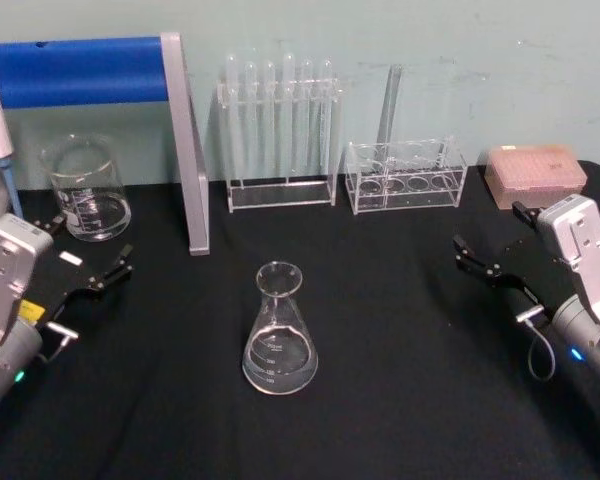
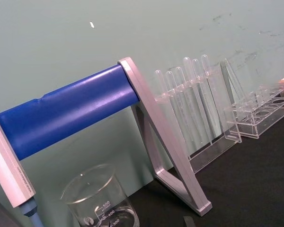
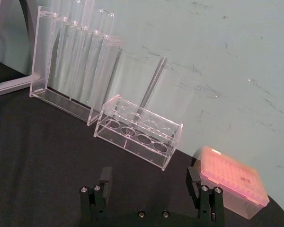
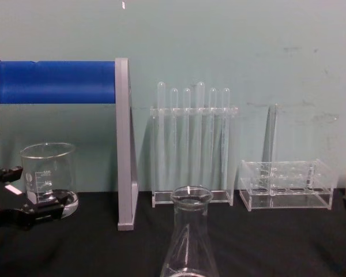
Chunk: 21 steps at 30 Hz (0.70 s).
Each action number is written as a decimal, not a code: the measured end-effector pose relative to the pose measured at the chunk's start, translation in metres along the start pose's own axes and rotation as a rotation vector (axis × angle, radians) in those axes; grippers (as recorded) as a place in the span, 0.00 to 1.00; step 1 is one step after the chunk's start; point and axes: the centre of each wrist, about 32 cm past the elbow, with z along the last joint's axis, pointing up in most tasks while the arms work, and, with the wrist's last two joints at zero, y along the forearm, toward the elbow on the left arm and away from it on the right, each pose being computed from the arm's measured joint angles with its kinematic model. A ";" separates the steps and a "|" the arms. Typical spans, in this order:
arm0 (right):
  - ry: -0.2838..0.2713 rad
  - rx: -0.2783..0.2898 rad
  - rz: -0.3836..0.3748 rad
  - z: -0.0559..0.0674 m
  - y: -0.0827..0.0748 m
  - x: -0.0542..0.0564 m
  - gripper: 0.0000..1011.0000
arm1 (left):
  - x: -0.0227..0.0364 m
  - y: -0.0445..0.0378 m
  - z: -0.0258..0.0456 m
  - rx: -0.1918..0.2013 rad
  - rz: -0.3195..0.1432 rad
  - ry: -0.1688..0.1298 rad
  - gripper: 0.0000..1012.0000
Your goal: Grasp the erlenmeyer flask with one hand, shake it three times, then place it back.
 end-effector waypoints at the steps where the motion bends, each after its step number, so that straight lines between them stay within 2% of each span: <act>1: 0.000 0.000 0.000 0.000 0.000 0.000 0.99 | 0.0000 0.0000 0.0000 0.000 0.000 0.000 0.99; 21: 0.000 0.000 0.000 0.000 0.000 0.000 0.99 | 0.0000 0.0000 0.0000 0.000 0.000 0.000 0.99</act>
